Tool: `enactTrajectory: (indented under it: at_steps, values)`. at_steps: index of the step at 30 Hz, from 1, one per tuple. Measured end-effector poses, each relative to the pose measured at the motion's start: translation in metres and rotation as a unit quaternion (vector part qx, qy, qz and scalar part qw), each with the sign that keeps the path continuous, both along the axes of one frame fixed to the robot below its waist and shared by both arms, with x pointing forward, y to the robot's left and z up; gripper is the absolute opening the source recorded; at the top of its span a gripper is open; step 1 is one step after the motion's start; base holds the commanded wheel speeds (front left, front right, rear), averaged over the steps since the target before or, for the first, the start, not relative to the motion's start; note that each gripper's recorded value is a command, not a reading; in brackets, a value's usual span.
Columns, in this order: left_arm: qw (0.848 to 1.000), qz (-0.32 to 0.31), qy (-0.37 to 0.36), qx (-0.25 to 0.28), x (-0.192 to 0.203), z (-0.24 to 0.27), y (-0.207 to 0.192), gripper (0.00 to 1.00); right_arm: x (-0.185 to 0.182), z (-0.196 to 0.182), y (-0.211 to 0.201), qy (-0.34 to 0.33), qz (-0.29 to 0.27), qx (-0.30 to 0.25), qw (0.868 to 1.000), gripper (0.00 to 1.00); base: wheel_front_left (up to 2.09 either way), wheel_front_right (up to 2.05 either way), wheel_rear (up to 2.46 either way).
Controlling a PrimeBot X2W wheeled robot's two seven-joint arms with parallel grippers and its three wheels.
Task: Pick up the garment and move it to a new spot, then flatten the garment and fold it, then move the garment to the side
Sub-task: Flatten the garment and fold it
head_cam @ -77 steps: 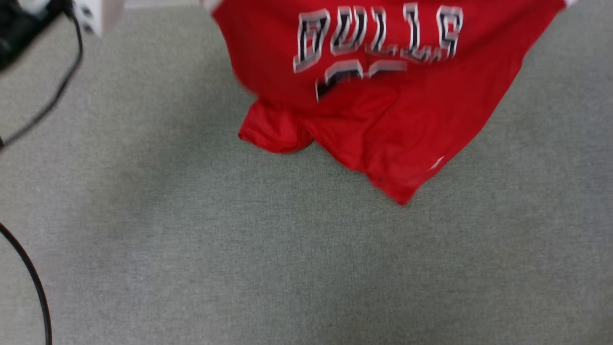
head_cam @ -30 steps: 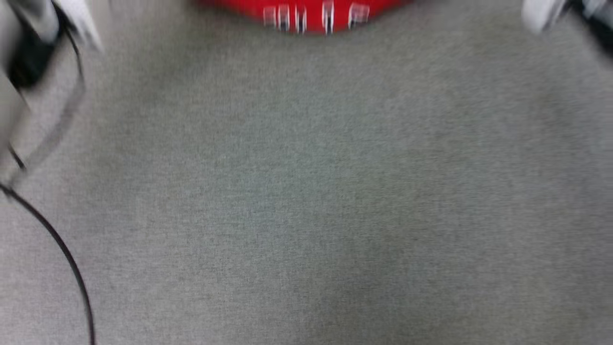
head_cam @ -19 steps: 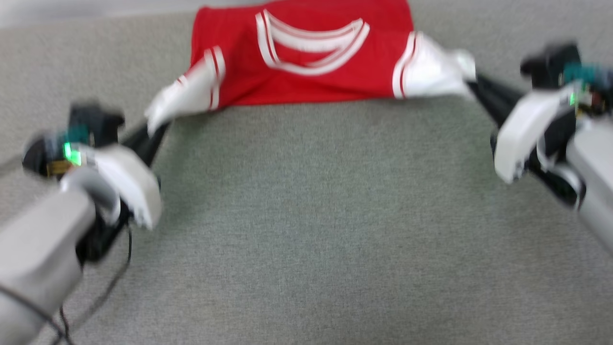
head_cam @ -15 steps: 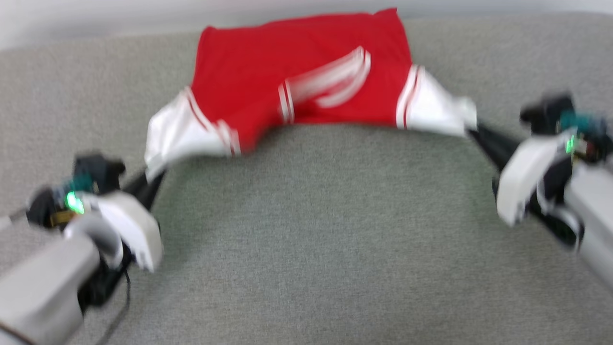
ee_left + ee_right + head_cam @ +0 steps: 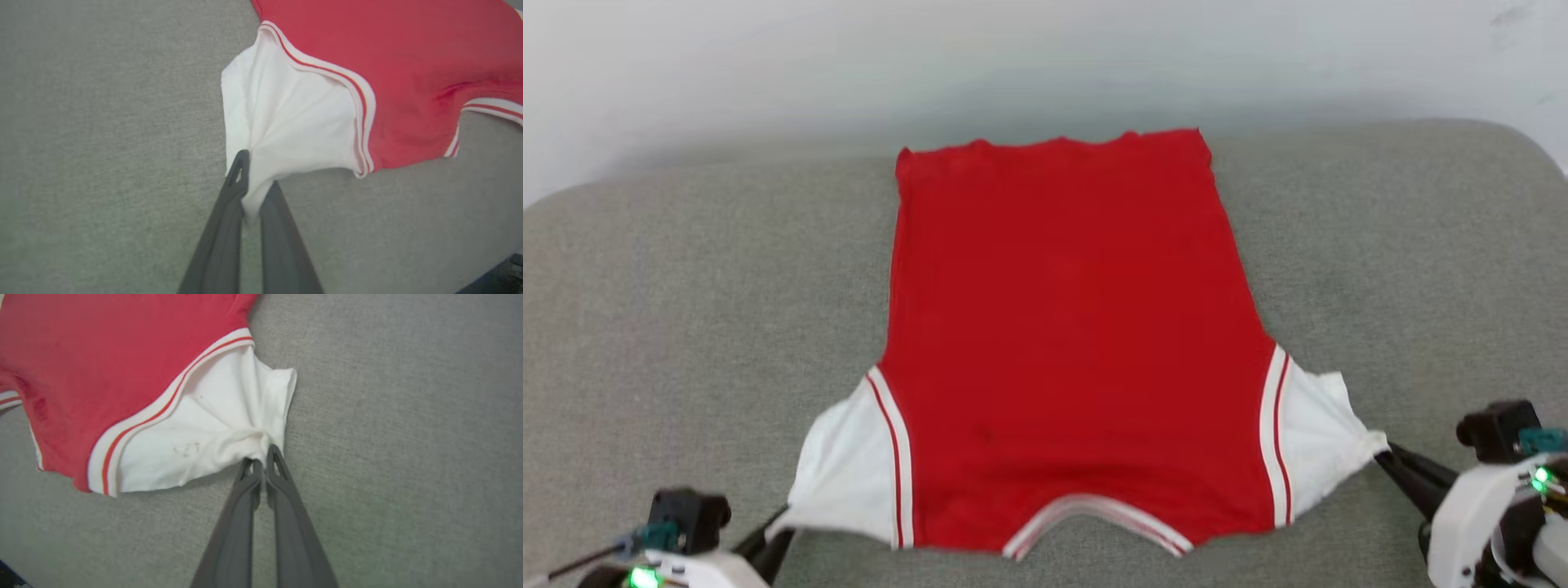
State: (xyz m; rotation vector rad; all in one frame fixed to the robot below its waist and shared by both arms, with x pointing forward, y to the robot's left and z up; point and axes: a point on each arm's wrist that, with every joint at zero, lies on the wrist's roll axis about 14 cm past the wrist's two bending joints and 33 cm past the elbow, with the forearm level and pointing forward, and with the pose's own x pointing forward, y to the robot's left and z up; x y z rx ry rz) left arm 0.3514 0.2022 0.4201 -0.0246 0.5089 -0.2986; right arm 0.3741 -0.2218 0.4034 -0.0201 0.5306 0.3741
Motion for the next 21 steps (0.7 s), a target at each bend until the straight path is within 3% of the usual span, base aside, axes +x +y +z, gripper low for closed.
enactTrajectory:
  at_steps: [6, 14, 15, 17, 21]
  values:
    - [0.999, 0.019, 0.038, -0.005, -0.037, -0.011, 0.007, 0.0, -0.034, -0.007, -0.012, 0.025, -0.005, 0.0, 1.0, 0.0, 0.0, 0.0, 0.0]
    - [0.998, 0.032, 0.053, -0.01, -0.055, -0.015, 0.007, 0.0, -0.063, -0.017, -0.011, 0.078, 0.004, 0.01, 0.997, 0.0, 0.0, 0.0, 0.0]
    - [0.998, 0.031, 0.05, -0.011, -0.053, -0.013, 0.006, 0.0, -0.063, -0.018, -0.011, 0.082, 0.006, 0.007, 0.997, 0.08, 0.0, 0.0, 0.0]
    - [0.998, 0.032, 0.046, -0.011, -0.049, -0.012, 0.005, 0.0, -0.058, -0.016, -0.01, 0.082, 0.008, 0.004, 0.997, 1.0, 0.0, 0.0, 0.0]
    - [0.999, 0.024, 0.036, -0.01, -0.041, -0.012, -0.002, 0.0, -0.024, 0.01, -0.011, 0.035, 0.011, -0.002, 0.999, 1.0, 0.0, 0.0, 0.0]
